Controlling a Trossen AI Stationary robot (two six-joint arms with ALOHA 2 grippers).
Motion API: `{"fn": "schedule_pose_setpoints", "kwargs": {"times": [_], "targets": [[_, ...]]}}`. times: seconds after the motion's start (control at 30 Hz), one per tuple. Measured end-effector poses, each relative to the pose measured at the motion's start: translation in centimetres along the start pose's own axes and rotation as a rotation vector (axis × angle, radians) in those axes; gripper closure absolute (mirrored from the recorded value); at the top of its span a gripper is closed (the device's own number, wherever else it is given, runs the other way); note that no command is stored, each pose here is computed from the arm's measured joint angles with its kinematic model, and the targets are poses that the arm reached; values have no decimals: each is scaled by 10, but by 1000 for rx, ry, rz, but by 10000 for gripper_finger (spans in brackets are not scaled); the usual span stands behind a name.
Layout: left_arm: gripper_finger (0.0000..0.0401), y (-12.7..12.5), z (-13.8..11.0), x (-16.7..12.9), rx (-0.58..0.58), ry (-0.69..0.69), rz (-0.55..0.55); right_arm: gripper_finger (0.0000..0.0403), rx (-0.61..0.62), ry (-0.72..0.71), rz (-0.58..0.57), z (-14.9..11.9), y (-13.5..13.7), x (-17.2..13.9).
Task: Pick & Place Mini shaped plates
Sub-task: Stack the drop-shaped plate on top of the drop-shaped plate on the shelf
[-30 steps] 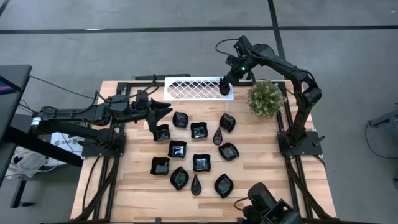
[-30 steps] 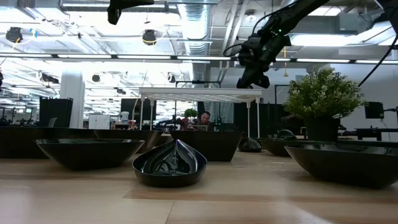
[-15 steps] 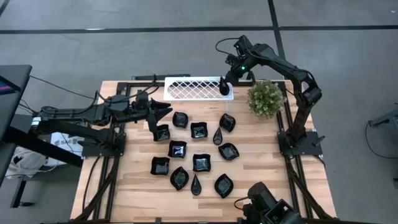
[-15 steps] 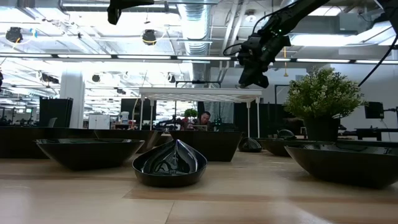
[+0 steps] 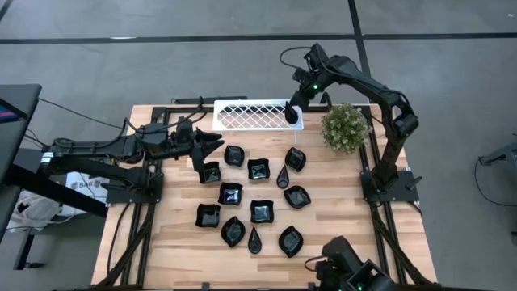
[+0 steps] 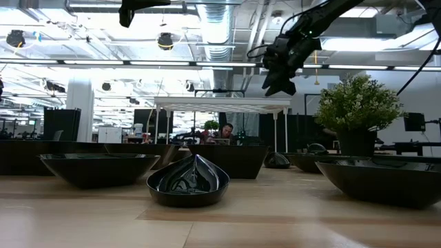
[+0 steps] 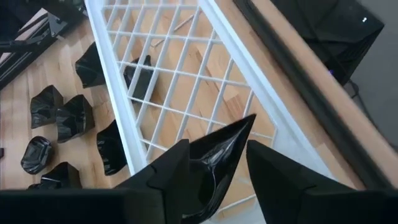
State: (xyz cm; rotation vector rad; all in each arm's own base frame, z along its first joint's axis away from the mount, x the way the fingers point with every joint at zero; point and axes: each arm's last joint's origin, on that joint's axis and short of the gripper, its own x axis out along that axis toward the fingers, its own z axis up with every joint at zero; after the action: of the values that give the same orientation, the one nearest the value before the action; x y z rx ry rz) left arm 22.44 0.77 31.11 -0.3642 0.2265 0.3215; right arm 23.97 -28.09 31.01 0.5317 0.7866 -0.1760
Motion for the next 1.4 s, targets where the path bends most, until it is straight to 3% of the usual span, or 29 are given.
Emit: {"fn": "schedule_pose_setpoints", "kwargs": {"times": [0.27,0.6,1.03,1.2,1.4], "targets": [[270,0,3,-5,-4,-15,-13,248,-150,-254,-247,23,51,-48],[270,-17,6,-32,30,-56,-141,254,-299,-498,-189,17,141,-101],[270,-41,1,-64,119,-79,-340,255,-300,-466,-174,7,202,-76],[270,-27,-12,-80,82,-150,-384,262,-301,-439,-132,2,224,-62],[270,-1,-39,-95,-49,-244,-438,271,-306,-434,-114,-10,255,-55]]}}
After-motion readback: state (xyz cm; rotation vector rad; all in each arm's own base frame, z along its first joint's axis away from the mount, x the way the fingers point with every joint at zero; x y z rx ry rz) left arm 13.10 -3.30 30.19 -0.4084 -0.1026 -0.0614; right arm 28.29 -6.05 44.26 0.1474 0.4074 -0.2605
